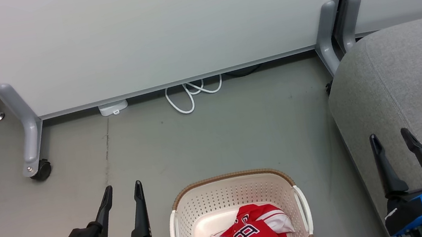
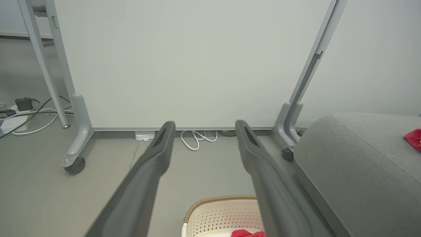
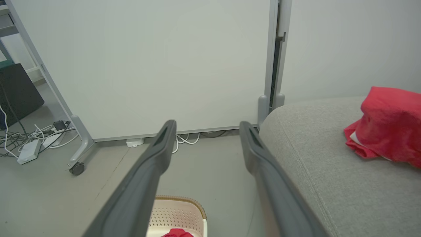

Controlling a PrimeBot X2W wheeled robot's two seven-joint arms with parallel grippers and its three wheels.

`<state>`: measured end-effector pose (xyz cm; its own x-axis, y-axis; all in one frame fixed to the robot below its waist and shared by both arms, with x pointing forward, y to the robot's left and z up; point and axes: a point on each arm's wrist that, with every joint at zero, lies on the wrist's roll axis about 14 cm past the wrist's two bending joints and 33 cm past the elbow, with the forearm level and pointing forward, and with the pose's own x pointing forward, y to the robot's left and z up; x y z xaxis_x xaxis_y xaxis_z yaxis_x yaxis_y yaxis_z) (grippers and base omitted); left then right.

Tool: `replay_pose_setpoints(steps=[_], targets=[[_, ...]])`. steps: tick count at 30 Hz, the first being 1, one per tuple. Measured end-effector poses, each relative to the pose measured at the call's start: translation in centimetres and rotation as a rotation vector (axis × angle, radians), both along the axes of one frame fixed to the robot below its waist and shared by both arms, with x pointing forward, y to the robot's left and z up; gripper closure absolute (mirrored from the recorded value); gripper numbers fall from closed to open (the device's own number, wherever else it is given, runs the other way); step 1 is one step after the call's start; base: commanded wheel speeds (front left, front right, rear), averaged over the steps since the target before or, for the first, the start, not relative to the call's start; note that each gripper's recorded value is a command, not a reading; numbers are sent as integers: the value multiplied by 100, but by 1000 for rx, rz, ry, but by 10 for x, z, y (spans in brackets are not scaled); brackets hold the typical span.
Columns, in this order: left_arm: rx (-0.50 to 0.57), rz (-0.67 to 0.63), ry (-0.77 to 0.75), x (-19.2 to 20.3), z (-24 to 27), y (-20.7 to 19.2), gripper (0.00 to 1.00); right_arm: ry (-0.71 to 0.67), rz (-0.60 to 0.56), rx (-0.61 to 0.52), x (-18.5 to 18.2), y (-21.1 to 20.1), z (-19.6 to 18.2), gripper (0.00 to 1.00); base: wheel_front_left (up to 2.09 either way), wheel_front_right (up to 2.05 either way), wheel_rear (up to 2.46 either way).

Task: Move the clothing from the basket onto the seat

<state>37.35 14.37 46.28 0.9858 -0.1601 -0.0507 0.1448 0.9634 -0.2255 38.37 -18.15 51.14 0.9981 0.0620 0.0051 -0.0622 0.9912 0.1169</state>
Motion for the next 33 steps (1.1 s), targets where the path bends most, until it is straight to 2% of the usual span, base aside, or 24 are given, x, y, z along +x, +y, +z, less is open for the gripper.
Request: replay_pose_setpoints(steps=[8, 17, 27, 33], targets=[[-2, -33, 43, 11, -15, -11, 0, 9, 0, 0, 13, 0, -5, 0, 0, 0, 0], [4, -116, 106, 40, -43, -35, 0, 21, 8, -6, 42, 3, -17, 0, 0, 0, 0], [0, -288, 214, 74, -98, -88, 0, 36, -6, -36, 77, -5, -39, 0, 0, 0, 0], [1, -409, 310, 81, -145, -124, 0, 65, -19, -42, 88, -12, -61, 0, 0, 0, 0]])
